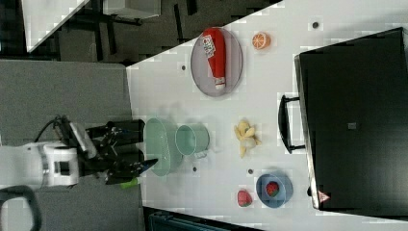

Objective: Pick Banana and place it in mug.

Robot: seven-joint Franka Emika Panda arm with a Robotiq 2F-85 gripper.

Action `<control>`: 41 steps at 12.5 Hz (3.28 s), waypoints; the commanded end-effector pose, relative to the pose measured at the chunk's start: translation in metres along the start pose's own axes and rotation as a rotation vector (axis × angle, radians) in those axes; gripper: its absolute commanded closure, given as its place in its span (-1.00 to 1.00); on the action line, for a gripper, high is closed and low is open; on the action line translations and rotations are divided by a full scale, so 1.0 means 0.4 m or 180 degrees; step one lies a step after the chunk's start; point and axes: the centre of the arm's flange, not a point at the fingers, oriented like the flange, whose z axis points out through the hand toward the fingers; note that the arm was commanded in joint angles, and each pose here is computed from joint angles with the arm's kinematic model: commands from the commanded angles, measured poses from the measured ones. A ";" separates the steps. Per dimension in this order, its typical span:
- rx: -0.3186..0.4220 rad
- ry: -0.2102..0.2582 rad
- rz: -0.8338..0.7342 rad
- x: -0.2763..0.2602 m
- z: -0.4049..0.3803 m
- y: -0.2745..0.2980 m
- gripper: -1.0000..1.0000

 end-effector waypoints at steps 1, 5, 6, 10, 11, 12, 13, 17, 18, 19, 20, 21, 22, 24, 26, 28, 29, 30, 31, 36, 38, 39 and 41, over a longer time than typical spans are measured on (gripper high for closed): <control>-0.0212 -0.0123 -0.0528 0.040 0.201 -0.028 -1.00; -0.0182 -0.0070 -0.1242 0.072 0.408 -0.052 -1.00; -0.0161 -0.0034 -0.1465 0.077 0.456 -0.056 -1.00; -0.0221 -0.0114 -0.2383 0.071 0.662 -0.043 -1.00; -0.0256 -0.0175 -0.2439 0.068 0.708 -0.038 -1.00; -0.0299 -0.0248 -0.2443 0.064 0.754 -0.034 -1.00; -0.0345 -0.0329 -0.2447 0.060 0.798 -0.031 -1.00; -0.0397 -0.0394 -0.2489 0.048 0.940 -0.032 -1.00; -0.0372 -0.0330 -0.2492 0.052 0.960 -0.033 -1.00; -0.0381 -0.0343 -0.2497 0.048 0.983 -0.029 -1.00; -0.0409 -0.0401 -0.2506 0.040 1.012 -0.025 -1.00; -0.0415 -0.0411 -0.2501 0.039 1.019 -0.020 -1.00; -0.0417 -0.0417 -0.2504 0.036 1.020 -0.019 -0.79; -0.0411 -0.0408 -0.2505 0.035 1.019 -0.020 -0.18; -0.0386 -0.0363 -0.2499 0.042 1.003 -0.026 0.30; -0.0314 -0.0227 -0.2486 0.060 0.946 -0.042 0.30; -0.0229 -0.0070 -0.2481 0.075 0.875 -0.059 0.30; -0.0166 0.0046 -0.2475 0.081 0.817 -0.070 0.30; -0.0098 0.0169 -0.2458 0.085 0.755 -0.080 0.30; -0.0091 0.0068 -0.2530 0.032 0.453 -0.110 0.30; -0.0084 0.0072 -0.2428 0.000 0.323 -0.135 0.30; -0.0082 0.0083 -0.2376 -0.026 0.261 -0.148 0.30; -0.0084 0.0118 -0.2382 -0.097 0.180 -0.187 0.30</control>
